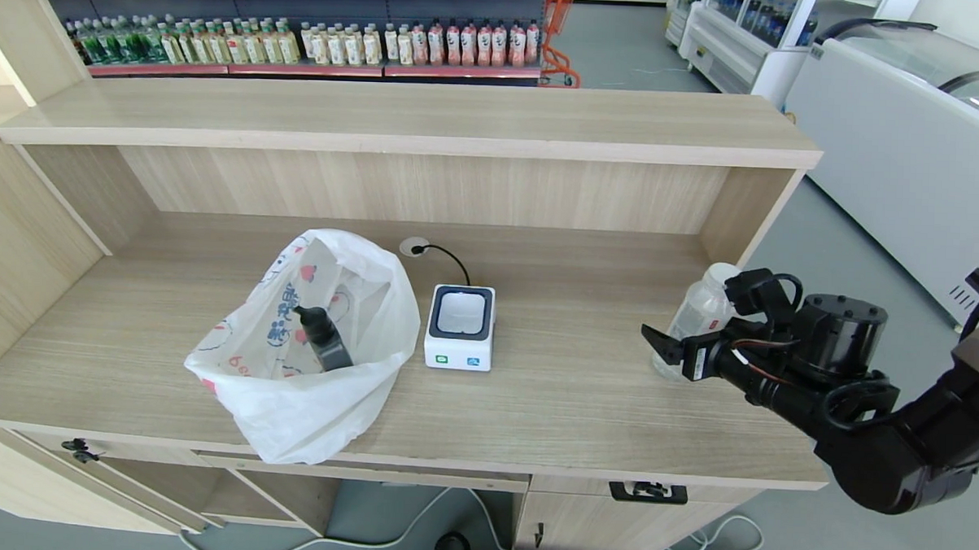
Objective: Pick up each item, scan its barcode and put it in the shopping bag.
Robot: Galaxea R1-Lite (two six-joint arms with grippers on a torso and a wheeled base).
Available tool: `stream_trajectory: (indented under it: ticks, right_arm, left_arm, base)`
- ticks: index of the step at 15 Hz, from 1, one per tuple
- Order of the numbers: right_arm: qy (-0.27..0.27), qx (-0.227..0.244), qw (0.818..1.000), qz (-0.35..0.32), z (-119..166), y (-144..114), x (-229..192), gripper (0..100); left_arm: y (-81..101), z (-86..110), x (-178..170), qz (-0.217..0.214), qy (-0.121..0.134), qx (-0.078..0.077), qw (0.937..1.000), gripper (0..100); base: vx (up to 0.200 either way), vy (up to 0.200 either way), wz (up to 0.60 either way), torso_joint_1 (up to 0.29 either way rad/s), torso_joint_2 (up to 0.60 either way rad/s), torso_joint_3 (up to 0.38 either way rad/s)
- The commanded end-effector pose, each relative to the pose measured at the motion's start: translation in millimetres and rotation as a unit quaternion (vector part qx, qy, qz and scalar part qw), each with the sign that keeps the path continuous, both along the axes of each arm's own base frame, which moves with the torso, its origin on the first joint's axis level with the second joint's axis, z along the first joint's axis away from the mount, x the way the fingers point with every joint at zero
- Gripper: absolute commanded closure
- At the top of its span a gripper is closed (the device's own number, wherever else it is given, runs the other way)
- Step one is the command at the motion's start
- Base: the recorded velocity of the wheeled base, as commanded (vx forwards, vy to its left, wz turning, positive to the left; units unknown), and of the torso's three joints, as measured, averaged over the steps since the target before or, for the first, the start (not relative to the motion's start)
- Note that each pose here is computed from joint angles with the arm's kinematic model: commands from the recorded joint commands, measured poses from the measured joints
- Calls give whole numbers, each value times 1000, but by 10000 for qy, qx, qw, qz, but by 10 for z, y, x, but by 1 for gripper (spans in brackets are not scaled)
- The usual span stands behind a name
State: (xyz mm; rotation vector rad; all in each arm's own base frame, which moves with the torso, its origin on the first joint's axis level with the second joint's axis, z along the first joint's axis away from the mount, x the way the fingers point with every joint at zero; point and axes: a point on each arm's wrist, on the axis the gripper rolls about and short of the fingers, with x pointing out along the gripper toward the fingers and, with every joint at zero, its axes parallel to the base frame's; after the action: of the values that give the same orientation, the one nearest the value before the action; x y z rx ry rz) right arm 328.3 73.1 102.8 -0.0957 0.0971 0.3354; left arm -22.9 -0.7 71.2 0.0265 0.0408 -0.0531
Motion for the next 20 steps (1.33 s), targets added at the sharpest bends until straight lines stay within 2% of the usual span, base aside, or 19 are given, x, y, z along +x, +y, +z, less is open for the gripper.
stream_trajectory:
  ticks: [1,8,9,20]
  right_arm:
    - [9,3,10000,79,-24,16,26,0]
    - [-159,36,9996,210,-38,44,126,0]
    - [-182,46,9992,341,-40,34,124,100]
    - [-199,-58,9993,313,-75,-49,153,100]
  left_arm:
    - [0,0,1,2,8,-6,10000,0]
    - [0,0,1,2,7,2,10000,0]
    - [0,0,1,2,7,2,10000,0]
    - [0,0,1,2,8,-6,10000,0]
  base:
    - [0,0,0,0,0,0]
    - [0,0,0,0,0,0]
    - [0,0,0,0,0,0]
    - [0,0,0,0,0,0]
